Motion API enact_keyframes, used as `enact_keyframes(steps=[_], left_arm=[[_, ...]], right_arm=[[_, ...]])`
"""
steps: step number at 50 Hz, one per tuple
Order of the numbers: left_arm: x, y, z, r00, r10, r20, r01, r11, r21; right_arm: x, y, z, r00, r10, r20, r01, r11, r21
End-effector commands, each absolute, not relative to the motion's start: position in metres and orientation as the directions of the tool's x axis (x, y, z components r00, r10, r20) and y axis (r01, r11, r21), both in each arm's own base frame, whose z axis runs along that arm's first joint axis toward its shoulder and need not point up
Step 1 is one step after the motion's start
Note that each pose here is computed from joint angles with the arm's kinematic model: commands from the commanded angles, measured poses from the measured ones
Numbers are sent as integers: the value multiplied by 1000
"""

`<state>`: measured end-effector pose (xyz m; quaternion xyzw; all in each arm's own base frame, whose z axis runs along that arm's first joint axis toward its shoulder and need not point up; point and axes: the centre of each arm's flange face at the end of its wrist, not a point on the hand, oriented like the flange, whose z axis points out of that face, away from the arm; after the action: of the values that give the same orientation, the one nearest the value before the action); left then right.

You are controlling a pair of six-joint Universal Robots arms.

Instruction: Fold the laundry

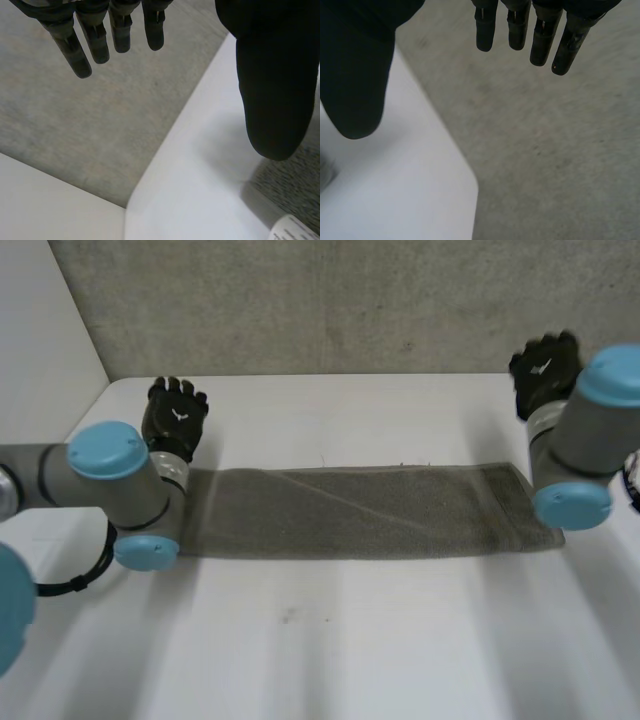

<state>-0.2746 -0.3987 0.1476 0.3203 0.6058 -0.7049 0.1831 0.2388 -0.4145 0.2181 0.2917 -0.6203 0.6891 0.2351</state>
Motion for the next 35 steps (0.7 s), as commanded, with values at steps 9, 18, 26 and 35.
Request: enact_keyframes(steps=[9,18,26,35], left_arm=[[-245,-313,205,-827,181,-533,507,-170,-845],[-237,-283,188,-941,257,-221,221,-26,-975],[-231,-283,181,-953,244,-177,184,4,-983],[-230,-279,177,-951,250,-179,190,21,-982]], right_arm=[[188,-333,254,-853,-341,396,-461,136,-877],[166,-326,210,-874,-416,253,-392,294,-872],[158,-349,149,-866,-424,265,-403,279,-872],[153,-353,130,-843,-442,308,-458,288,-841]])
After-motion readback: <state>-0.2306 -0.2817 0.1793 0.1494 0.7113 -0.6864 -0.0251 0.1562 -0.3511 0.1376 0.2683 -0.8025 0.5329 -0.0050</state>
